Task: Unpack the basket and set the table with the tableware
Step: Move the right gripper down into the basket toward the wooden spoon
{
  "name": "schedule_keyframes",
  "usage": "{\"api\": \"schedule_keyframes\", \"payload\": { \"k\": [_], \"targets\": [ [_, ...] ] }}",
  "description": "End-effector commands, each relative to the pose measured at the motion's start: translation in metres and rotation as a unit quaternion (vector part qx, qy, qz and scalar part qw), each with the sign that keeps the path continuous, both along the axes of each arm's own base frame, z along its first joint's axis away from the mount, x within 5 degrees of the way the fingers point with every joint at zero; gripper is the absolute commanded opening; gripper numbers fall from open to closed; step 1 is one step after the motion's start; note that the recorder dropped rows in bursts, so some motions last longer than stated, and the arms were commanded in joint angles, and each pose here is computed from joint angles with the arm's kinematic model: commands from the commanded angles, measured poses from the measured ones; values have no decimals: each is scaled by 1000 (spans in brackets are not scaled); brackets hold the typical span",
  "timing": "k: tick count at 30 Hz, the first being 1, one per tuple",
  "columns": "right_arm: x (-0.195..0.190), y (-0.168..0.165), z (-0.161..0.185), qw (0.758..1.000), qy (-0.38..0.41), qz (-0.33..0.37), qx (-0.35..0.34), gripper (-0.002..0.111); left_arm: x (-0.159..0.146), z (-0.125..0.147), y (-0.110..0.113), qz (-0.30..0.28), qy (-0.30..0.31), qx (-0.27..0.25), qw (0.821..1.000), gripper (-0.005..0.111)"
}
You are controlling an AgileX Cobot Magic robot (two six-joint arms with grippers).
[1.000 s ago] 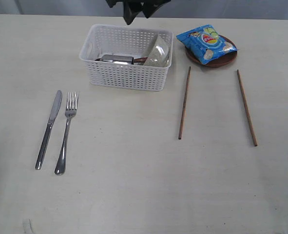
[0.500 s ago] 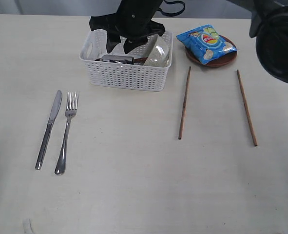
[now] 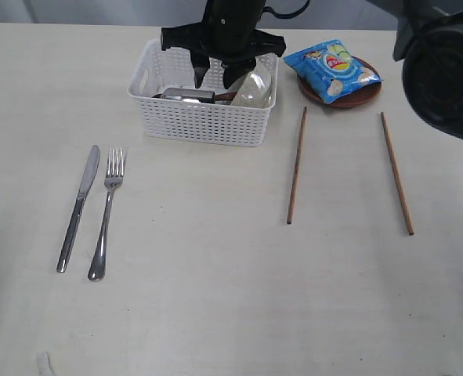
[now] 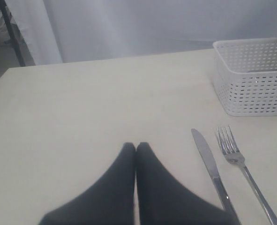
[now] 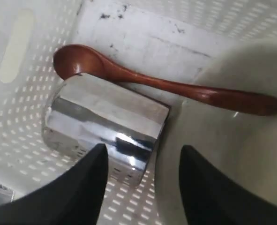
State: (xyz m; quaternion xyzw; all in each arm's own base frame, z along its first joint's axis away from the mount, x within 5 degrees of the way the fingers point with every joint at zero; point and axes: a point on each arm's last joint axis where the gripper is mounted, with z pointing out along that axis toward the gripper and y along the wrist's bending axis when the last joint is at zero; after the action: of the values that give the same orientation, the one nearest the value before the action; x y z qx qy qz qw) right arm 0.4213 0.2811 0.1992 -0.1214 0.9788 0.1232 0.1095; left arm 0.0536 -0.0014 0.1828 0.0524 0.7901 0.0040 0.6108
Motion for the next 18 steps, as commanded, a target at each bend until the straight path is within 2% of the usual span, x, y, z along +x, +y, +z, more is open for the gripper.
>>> {"api": "schedule_keyframes", "payload": {
  "k": [1,6,11,14,18],
  "targets": [
    [2,0,-19,1000,29,-8,-6,45,0,-1,0,-3,0,1,1000,0],
    [2,8,-31,998,49,-18,33,45,0,-1,0,-3,0,1,1000,0],
    [6,13,-27,997,29,-24,63,41,0,-1,0,-3,0,1,1000,0],
    [6,15,-22,997,21,-13,78,31,0,-1,0,-3,0,1,1000,0],
    [6,18,-19,996,9,17,91,6,0,-1,0,-3,0,1,1000,0]
  ]
}}
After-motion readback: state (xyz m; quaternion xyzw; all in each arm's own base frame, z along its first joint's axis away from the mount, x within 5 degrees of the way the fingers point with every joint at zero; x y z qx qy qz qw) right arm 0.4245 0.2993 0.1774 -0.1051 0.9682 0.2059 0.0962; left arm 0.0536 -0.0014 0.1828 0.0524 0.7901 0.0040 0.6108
